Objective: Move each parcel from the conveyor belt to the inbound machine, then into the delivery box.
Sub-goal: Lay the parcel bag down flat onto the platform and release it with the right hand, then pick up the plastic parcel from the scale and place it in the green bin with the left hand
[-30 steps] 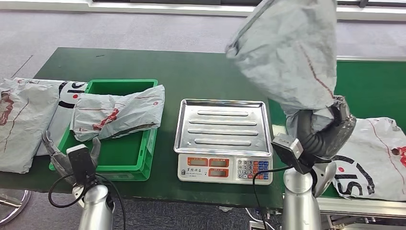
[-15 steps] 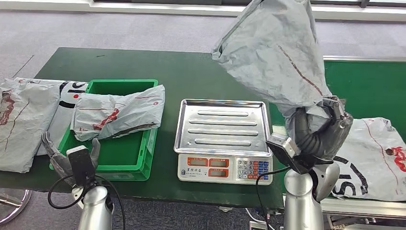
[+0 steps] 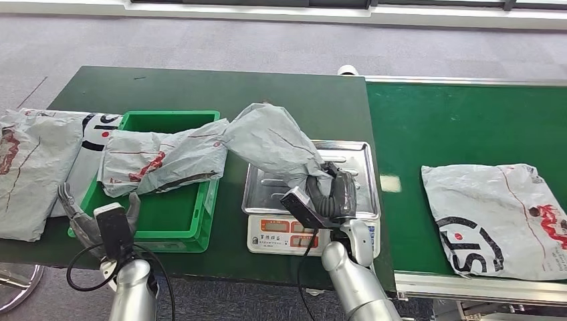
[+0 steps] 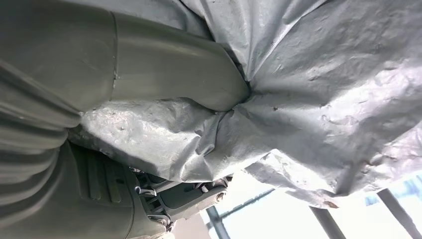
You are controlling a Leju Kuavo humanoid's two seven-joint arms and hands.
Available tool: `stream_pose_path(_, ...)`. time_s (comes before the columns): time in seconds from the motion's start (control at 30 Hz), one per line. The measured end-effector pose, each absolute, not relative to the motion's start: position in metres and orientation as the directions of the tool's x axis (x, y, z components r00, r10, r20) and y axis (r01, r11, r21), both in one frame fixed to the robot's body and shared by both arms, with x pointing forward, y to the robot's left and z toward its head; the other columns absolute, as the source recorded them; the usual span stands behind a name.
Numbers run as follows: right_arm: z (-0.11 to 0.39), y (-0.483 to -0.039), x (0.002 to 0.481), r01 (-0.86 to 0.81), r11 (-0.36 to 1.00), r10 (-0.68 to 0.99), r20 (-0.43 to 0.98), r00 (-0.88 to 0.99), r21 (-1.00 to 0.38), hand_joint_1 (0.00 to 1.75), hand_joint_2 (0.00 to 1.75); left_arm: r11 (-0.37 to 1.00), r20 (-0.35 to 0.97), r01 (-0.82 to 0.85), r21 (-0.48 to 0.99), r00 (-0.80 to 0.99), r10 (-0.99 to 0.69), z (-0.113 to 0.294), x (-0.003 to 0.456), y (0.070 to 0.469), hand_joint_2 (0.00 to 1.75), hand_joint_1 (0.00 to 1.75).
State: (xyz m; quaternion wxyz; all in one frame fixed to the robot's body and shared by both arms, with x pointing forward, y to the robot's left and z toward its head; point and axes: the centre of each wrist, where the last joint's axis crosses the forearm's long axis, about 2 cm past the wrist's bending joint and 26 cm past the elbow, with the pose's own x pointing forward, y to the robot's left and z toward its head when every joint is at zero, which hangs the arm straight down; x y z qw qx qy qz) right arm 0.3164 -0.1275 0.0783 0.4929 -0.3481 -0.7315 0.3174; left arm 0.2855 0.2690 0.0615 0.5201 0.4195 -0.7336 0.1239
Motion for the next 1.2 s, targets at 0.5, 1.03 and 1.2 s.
stream_pose_path(0.5, 0.071, -0.124, 0.314, 0.154, 0.554, 0.814, 0.494, -0.304, -0.818, 0.00, 1.75, 0.620, 0.864, -0.739, 0.265, -0.104, -0.493, 0.061, 0.285, 0.268, 1.75, 0.00)
stream_pose_path(1.03, 0.180, -0.192, 0.301, 0.651, 0.694, 0.716, 0.395, -0.576, -0.308, 0.00, 1.75, 0.646, 0.848, -0.709, 0.284, -0.129, -0.514, 0.063, 0.290, 0.260, 1.75, 0.00)
stream_pose_path(1.2, 0.207, -0.207, 0.290, 0.716, 0.664, 0.739, 0.336, -0.584, -0.214, 0.00, 1.75, 0.661, 0.847, -0.702, 0.268, -0.156, -0.509, 0.068, 0.294, 0.255, 1.75, 0.00)
